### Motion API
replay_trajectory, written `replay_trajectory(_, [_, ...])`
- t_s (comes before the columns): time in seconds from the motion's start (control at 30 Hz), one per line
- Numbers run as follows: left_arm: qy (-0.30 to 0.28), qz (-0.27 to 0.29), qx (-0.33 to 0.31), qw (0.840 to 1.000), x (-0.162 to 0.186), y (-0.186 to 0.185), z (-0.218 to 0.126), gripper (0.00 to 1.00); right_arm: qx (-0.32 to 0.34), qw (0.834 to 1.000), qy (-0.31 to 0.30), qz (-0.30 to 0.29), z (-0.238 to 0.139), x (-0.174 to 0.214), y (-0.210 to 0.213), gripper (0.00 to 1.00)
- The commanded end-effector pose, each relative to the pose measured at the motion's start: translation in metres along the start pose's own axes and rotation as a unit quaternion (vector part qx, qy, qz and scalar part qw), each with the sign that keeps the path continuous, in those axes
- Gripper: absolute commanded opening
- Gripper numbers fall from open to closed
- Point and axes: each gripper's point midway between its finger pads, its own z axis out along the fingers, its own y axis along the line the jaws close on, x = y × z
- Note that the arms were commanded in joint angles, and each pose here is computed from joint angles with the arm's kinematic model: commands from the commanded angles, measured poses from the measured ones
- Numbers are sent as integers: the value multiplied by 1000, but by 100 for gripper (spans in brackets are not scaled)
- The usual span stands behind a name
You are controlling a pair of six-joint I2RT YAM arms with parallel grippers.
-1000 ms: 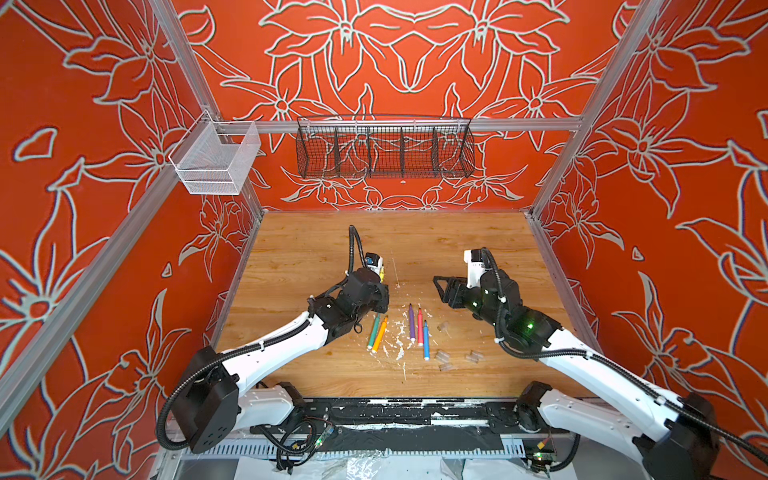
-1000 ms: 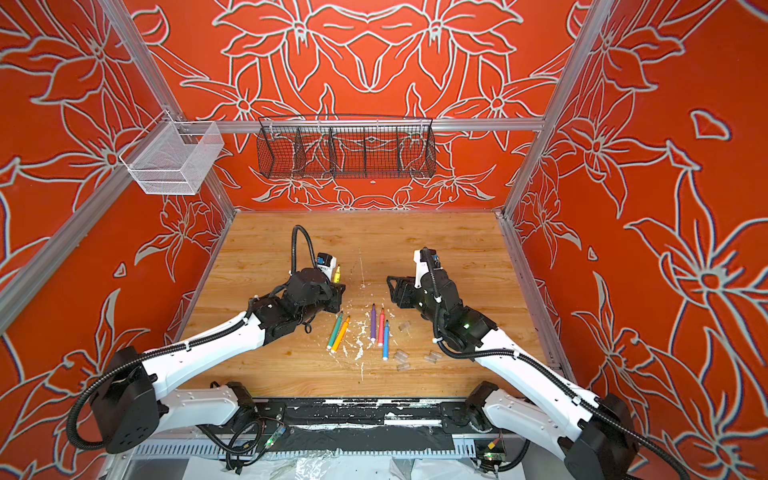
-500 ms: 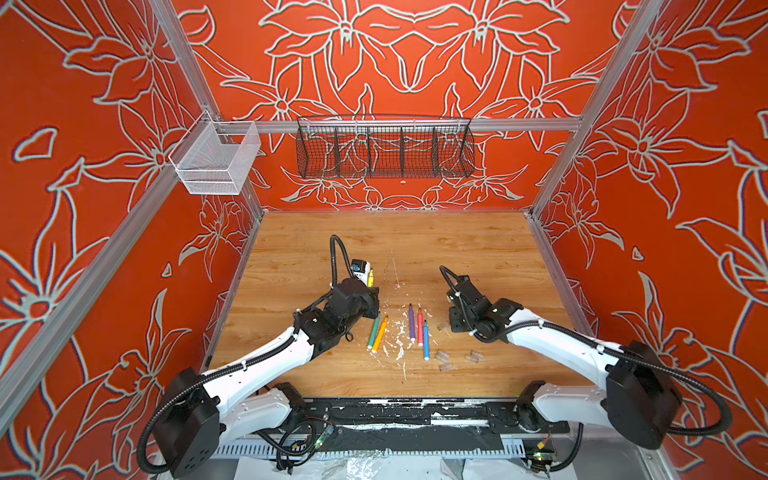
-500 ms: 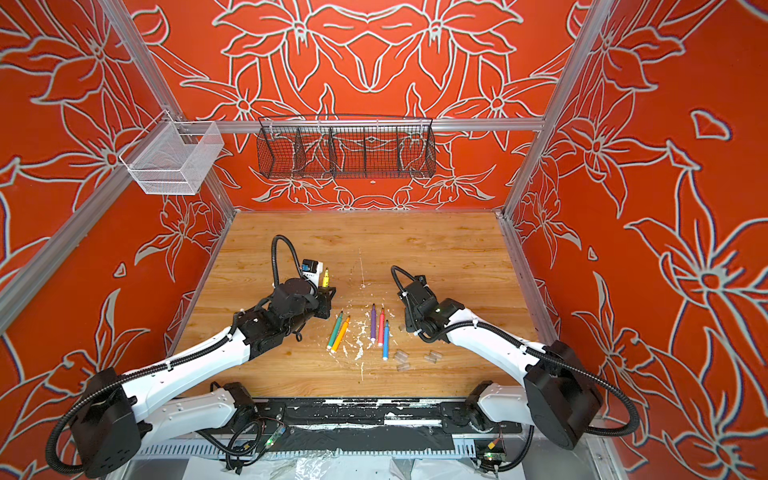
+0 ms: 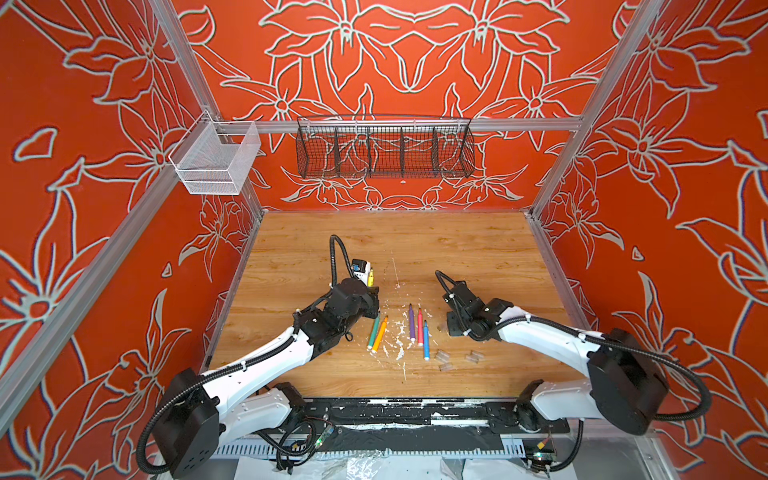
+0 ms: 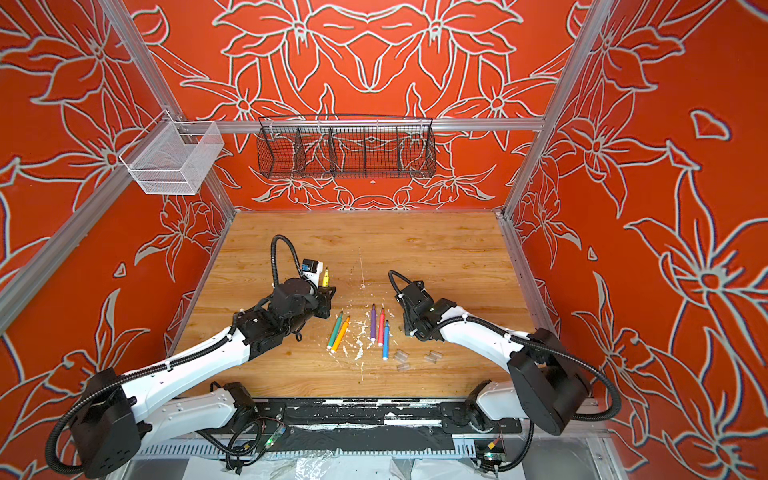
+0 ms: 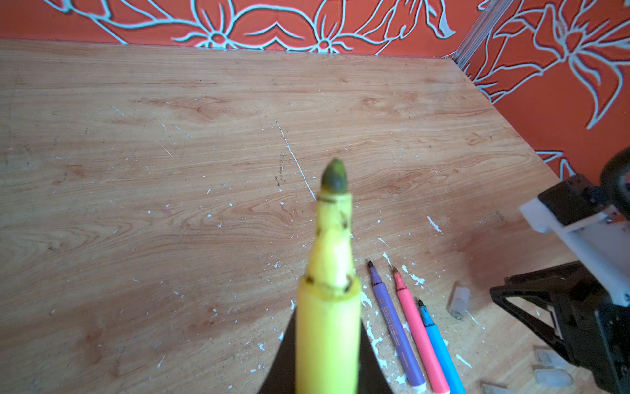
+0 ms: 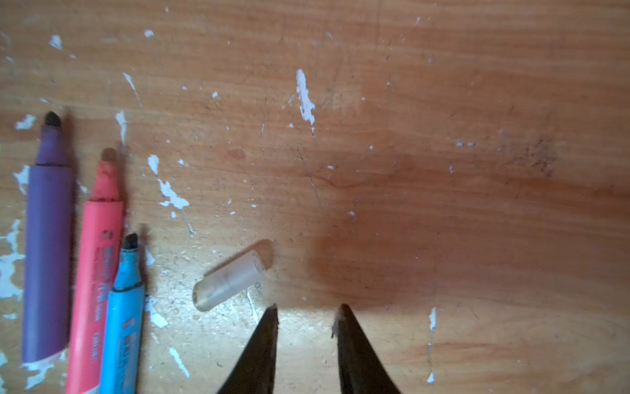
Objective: Insert the pens into the pen caps
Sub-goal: 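Withdraw the right gripper and lower it over a clear cap, then grasp the clear plastic cap with the right gripper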
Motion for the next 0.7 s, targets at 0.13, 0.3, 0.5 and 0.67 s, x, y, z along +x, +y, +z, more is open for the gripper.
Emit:
replay_trajectory(0.13, [-17, 1, -10, 1000, -7, 5, -4, 0, -2, 1000, 17, 7, 8, -2, 9, 30])
replay_trajectory(0.3, [-15, 3, -11, 1000, -7, 5, -3, 0, 0, 1000, 28, 1, 17, -4, 16, 29])
replay_trajectory(0.5, [-18, 3, -10, 1000, -8, 5, -6, 0, 5, 999, 49, -5, 29, -6, 23, 23])
replay_trajectory(0.67, [-20, 2, -11, 1000, -9, 6, -7, 0, 3, 999, 50, -9, 30, -8, 26, 23])
